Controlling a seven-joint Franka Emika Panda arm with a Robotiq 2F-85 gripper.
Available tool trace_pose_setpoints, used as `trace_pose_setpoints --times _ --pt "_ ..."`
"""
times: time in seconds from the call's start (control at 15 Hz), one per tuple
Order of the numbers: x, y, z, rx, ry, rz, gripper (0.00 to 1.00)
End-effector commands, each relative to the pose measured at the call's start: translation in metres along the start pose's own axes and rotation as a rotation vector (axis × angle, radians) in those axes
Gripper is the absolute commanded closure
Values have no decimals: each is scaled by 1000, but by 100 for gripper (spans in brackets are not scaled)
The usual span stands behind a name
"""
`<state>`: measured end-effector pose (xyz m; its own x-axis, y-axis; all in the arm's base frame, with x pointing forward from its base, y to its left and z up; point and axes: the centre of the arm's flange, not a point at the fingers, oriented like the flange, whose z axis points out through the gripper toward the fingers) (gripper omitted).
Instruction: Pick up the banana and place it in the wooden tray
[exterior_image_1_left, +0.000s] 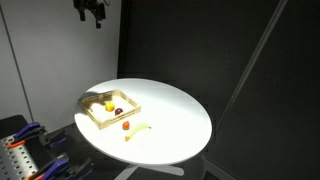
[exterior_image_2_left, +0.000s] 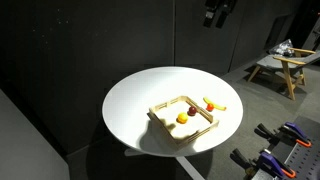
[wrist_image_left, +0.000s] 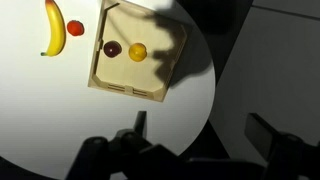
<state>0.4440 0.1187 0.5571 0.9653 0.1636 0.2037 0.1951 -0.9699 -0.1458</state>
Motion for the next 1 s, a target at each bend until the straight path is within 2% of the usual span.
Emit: trace_pose_setpoints --times 0.0,0.47,0.93 --pt "0 0 -1 0 2 0 0" --pt "0 1 -2 1 10 5 0" --pt "-5 17 -12 6 37 17 0"
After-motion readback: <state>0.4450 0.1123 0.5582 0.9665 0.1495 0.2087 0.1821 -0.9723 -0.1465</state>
